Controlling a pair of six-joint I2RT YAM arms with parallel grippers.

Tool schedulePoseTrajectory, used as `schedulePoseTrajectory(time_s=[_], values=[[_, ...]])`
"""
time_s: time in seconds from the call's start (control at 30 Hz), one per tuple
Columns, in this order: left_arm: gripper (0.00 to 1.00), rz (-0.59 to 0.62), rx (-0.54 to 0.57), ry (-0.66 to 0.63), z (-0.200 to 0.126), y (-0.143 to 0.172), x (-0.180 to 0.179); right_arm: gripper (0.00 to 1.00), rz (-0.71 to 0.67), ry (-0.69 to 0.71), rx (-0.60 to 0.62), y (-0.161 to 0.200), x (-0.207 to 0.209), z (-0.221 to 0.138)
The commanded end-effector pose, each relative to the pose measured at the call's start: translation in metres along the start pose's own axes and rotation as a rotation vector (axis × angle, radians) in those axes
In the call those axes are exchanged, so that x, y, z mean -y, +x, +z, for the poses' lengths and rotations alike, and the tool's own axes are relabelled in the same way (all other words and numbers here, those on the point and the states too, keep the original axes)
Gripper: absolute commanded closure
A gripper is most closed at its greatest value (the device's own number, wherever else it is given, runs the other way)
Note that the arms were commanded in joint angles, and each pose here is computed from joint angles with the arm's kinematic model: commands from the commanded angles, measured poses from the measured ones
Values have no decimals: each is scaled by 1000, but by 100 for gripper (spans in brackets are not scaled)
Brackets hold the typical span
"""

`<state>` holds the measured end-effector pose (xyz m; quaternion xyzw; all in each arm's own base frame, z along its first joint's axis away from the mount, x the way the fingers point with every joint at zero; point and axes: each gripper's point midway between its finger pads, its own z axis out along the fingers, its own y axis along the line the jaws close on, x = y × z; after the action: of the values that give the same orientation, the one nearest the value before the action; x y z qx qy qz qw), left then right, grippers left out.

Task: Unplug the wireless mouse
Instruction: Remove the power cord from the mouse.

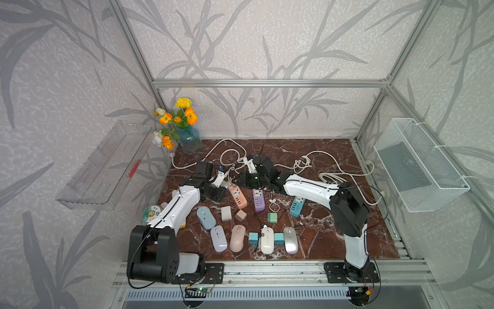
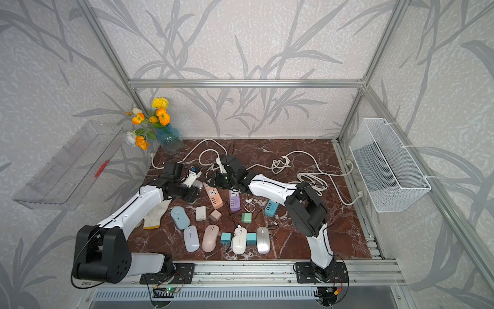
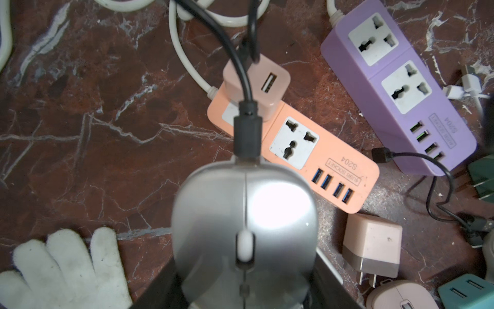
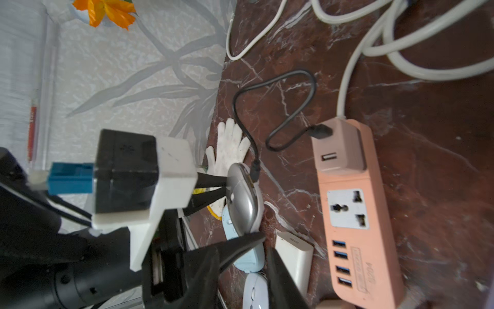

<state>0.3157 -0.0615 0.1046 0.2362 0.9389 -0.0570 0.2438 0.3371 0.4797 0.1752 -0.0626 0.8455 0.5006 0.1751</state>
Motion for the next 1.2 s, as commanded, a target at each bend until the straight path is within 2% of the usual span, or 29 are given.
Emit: schedulePoseTrajectory(time_s=[0.0, 0.37, 0.8, 0.9, 1.1, 1.17], values=[[100, 39, 47, 21, -5, -10, 5, 69, -23, -107, 13, -12, -22, 11], [100, 57, 65, 28, -12, -8, 9, 65, -24, -32, 24, -21, -2, 32], [100, 75, 78, 43, -16, -8, 13, 67, 6, -26, -2, -25, 5, 49], [100, 77, 80, 42, -17, -7, 14, 75, 16, -30, 4, -28, 6, 49], [100, 79, 59, 52, -16, -1, 16, 100, 14, -49, 21, -38, 3, 45], [100, 74, 39, 66, -16, 3, 19, 100, 18, -57, 36, -46, 2, 42]])
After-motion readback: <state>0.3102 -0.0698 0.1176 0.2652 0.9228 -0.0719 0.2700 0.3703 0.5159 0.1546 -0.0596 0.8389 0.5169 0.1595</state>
